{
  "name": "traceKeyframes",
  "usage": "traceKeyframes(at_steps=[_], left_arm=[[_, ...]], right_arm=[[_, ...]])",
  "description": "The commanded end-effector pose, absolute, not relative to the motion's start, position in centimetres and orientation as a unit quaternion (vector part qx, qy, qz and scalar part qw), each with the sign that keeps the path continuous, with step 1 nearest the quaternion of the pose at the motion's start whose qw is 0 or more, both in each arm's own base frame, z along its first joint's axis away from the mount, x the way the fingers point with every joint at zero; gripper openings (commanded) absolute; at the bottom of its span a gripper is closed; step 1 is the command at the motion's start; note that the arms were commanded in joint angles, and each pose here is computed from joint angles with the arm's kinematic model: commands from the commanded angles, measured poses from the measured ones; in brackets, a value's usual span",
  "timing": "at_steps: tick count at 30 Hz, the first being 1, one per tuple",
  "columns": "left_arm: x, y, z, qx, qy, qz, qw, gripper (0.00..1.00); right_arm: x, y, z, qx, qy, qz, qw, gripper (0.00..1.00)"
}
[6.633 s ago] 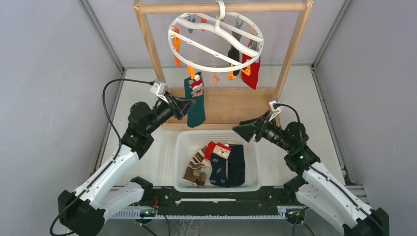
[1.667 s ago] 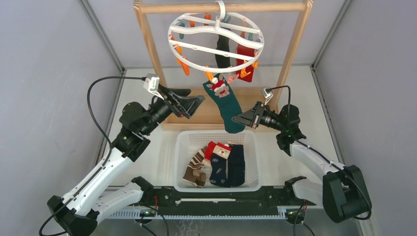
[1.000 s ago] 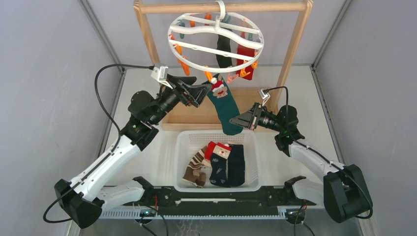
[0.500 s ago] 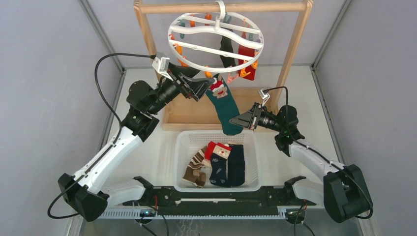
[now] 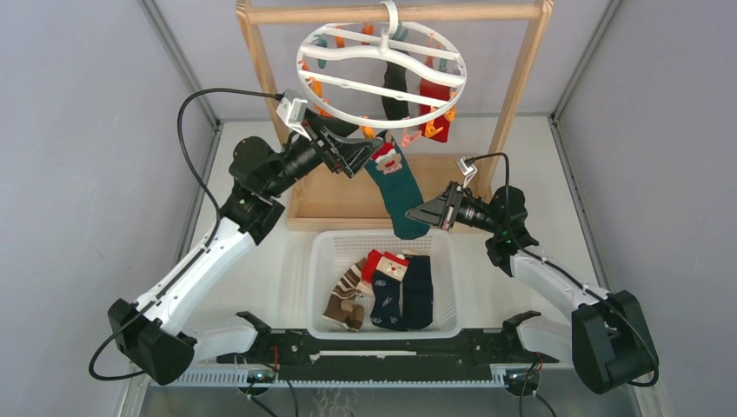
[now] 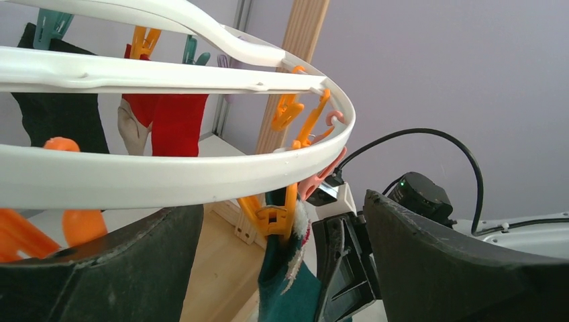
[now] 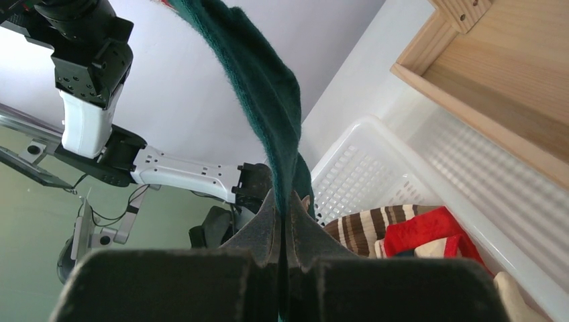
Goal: Remove the socks clipped to the hanger
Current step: Remove the sock from the hanger.
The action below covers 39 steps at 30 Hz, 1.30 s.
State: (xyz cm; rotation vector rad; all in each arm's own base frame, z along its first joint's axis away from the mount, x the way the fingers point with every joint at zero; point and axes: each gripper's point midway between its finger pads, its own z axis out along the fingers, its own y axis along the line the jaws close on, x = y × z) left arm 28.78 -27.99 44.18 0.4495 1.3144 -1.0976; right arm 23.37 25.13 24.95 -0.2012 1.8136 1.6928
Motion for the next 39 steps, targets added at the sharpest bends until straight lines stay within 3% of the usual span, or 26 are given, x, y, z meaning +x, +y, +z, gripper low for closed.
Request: traceKeyframes(at_steps=[1, 6, 24, 39], left_arm=[[28.3, -27.5, 47.8, 0.208, 0.535, -0.483, 0.661, 0.9], [28.6, -27.7, 48.0, 0.208, 0.534, -0.486, 0.66, 0.79], [28.9, -27.9, 48.9, 0.209, 0.53, -0.491, 0.659, 0.67], [29.6, -27.6, 48.1, 0.196, 0.548, -0.478, 0.657, 0.7]], right_arm=[[22.9, 25.1, 26.0, -0.101, 0.676, 0.646, 0.339, 0.0], [22.8, 25.1, 25.9, -0.101, 0.676, 0.647, 0.339, 0.0], [22.7, 25.0, 25.7, -0.103, 0.677, 0.646, 0.338, 0.0], [22.8, 25.0, 25.7, -0.101, 0.676, 0.646, 0.338, 0.0]])
